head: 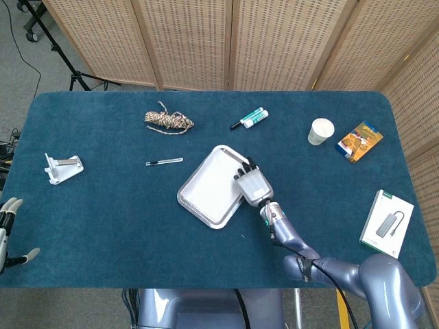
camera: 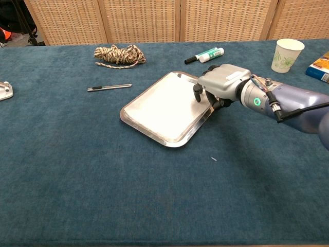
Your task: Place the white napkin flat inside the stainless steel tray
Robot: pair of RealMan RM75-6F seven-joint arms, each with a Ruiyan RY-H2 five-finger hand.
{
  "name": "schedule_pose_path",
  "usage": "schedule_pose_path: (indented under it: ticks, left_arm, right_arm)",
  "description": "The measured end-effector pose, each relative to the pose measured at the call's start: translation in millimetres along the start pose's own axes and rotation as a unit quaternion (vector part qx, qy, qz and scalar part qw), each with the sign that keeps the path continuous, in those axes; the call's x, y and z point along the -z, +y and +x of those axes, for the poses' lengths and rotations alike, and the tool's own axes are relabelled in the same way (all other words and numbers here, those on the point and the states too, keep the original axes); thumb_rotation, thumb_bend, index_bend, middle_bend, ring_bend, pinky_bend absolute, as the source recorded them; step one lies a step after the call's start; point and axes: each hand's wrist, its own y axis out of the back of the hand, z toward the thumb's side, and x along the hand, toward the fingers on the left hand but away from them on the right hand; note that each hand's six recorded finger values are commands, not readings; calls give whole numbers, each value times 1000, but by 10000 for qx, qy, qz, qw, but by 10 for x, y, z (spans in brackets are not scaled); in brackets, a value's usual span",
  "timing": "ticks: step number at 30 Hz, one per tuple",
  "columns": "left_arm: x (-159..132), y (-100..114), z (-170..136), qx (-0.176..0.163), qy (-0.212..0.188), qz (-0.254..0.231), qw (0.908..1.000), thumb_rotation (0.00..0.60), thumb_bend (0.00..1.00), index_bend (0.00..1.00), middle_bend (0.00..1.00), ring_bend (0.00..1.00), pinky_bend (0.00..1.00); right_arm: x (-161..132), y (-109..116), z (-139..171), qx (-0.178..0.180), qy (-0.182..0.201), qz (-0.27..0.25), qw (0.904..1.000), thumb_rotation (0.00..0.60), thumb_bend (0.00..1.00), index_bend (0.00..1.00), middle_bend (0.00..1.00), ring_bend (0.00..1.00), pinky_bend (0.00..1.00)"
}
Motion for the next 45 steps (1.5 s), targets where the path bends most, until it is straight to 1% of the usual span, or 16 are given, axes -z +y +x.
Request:
schedule_pose_path:
  ticks: [8, 12, 15, 16, 17, 18, 19, 20, 22, 25, 26, 28, 35, 37, 41, 45]
  left_arm:
    - [2, 1, -2, -2, 4, 2, 10000, 600, 0, 0, 0, 0, 0]
    - [0, 3, -6, -3, -8, 2, 10000, 600, 0, 0, 0, 0, 0]
    - [0, 6, -9, 0, -19, 0, 10000, 600, 0, 0, 0, 0, 0]
    - [0, 7, -11, 1, -23, -1, 10000, 600, 0, 0, 0, 0, 0]
    - [0, 9, -13, 1, -28, -3, 10000, 600, 0, 0, 0, 0, 0]
    - [1, 12, -16, -1, -34, -6, 10000, 600, 0, 0, 0, 0, 0]
    - [1, 15, -18, -4, -38, -10, 10000, 600, 0, 0, 0, 0, 0]
    - [0, 17, -21, -5, -43, -15, 10000, 600, 0, 0, 0, 0, 0]
    - [-1, 24, -30, -9, -59, -23, 10000, 600, 0, 0, 0, 0, 0]
    - [-1, 32, -41, -18, -71, -32, 10000, 600, 0, 0, 0, 0, 0]
    - [-1, 34, -45, -21, -74, -34, 10000, 600, 0, 0, 0, 0, 0]
    - [-6, 37, -54, -29, -88, -27, 10000, 600, 0, 0, 0, 0, 0]
    - [-19, 39, -82, -65, -130, 12, 9999, 600, 0, 0, 0, 0, 0]
    - [-22, 45, -90, -104, -137, 49, 9998, 600, 0, 0, 0, 0, 0]
    - [-38, 49, -104, -158, -162, 89, 9997, 600, 0, 0, 0, 0, 0]
    - [-56, 65, -124, -230, -204, 94, 9995, 600, 0, 0, 0, 0, 0]
  right_arm:
    - [-51, 168, -12, 230, 65, -74, 9997, 600, 1000, 324, 229, 106, 0]
    - [-51, 310, -16, 387, 59, -173, 9991, 600, 1000, 324, 227, 106, 0]
    - [-46, 437, 7, 516, 77, -301, 9982, 600, 999, 302, 212, 100, 0]
    - [-42, 477, 19, 555, 86, -353, 9978, 600, 963, 292, 208, 97, 0]
    - [-34, 519, 36, 598, 96, -408, 9973, 600, 909, 286, 204, 94, 0]
    - [-15, 578, 62, 659, 108, -480, 9966, 600, 787, 278, 198, 90, 0]
    - [8, 623, 86, 707, 112, -528, 9960, 600, 633, 266, 188, 85, 0]
    - [38, 666, 113, 754, 114, -574, 9954, 600, 534, 257, 181, 80, 0]
    - [143, 755, 189, 858, 83, -685, 9939, 600, 285, 221, 150, 55, 0]
    - [324, 835, 333, 960, 0, -819, 9920, 600, 54, 142, 80, 7, 0]
    - [384, 847, 385, 976, -36, -859, 9915, 600, 26, 127, 65, 2, 0]
    - [540, 860, 529, 1013, -154, -975, 9900, 600, 0, 113, 44, 0, 0]
    - [1039, 793, 1038, 1171, -618, -1276, 9829, 600, 0, 108, 15, 0, 0]
    - [1189, 735, 1208, 1196, -750, -1305, 9813, 600, 0, 106, 9, 0, 0]
    - [1391, 632, 1517, 1284, -887, -1378, 9781, 600, 0, 102, 3, 0, 0]
    - [1636, 472, 1906, 1379, -1146, -1510, 9721, 600, 0, 101, 0, 0, 0]
